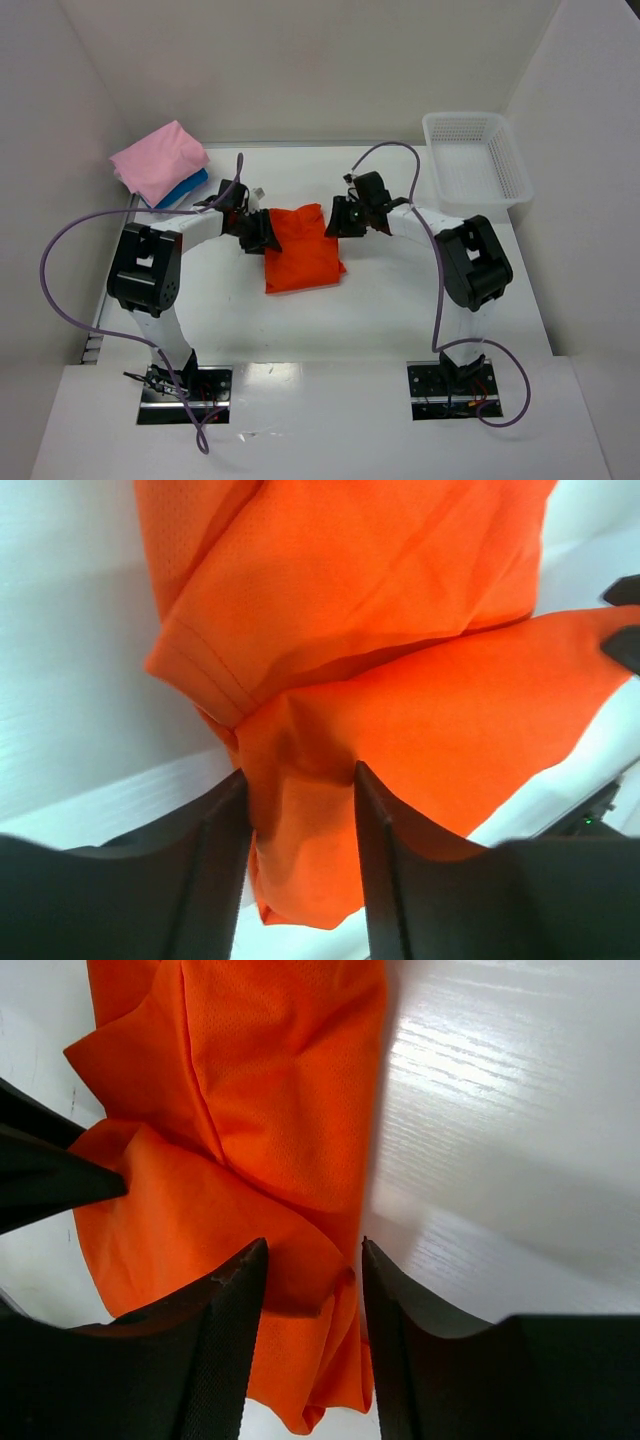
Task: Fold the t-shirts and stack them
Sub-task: Fold the long partially folded tshirt into a neat square
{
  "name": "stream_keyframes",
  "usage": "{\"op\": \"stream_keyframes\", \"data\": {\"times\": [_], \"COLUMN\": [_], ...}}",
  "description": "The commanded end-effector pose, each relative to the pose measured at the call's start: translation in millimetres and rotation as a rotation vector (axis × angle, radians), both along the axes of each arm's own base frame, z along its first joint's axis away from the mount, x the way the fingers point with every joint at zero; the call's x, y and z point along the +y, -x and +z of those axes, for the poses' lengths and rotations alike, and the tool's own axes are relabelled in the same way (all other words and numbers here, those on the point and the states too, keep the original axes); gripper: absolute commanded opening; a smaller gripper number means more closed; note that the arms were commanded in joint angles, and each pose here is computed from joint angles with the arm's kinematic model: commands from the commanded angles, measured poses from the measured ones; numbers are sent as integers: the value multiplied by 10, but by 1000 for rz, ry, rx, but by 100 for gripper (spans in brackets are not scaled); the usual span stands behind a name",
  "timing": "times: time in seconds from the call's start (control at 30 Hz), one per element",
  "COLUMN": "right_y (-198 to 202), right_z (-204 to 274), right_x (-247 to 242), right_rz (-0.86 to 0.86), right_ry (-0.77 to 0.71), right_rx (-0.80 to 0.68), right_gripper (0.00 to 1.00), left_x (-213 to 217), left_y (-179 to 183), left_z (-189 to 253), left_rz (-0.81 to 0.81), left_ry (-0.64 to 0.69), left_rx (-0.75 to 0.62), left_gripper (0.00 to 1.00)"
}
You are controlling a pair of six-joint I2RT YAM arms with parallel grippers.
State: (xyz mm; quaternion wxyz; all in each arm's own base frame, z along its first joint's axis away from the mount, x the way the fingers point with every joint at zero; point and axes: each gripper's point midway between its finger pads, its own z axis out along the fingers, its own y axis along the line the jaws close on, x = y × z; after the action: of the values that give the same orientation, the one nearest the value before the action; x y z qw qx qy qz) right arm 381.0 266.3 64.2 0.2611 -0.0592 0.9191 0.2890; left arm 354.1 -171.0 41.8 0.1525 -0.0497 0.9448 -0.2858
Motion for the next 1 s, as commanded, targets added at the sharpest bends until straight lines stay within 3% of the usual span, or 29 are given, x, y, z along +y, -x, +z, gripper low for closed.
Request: {"op": "stream_keyframes", "data": {"times": [0.0, 0.13, 0.17, 0.27, 0.37, 0.77, 0.97], "right_y": [-67, -51, -51, -43, -20, 119, 93], "right_z": [73, 60, 60, 69, 154, 917, 1056], "right_x": [142, 134, 134, 131, 119, 100, 56], "right_rz": [36, 36, 36, 36, 36, 42, 18], "right_ry": [-43, -39, -39, -35, -38, -110, -107], "right_rx": [-16, -7, -7, 1, -5, -140, -181], "right_gripper": [48, 38, 29, 15, 12, 10, 10], "left_x": [-88, -100, -111, -129, -130, -48, -35], "left_y": [-39, -31, -24, -13, -33, 107, 10], "left_z": [27, 35, 43, 56, 151, 773, 1062], "left_rz": [-19, -24, -28, -35, -44, -52, -41], "left_ry": [52, 60, 67, 79, 80, 63, 59], "left_rx": [-18, -17, -15, -13, -38, -154, -236], "left_gripper": [48, 35, 31, 14, 3, 0, 0]}}
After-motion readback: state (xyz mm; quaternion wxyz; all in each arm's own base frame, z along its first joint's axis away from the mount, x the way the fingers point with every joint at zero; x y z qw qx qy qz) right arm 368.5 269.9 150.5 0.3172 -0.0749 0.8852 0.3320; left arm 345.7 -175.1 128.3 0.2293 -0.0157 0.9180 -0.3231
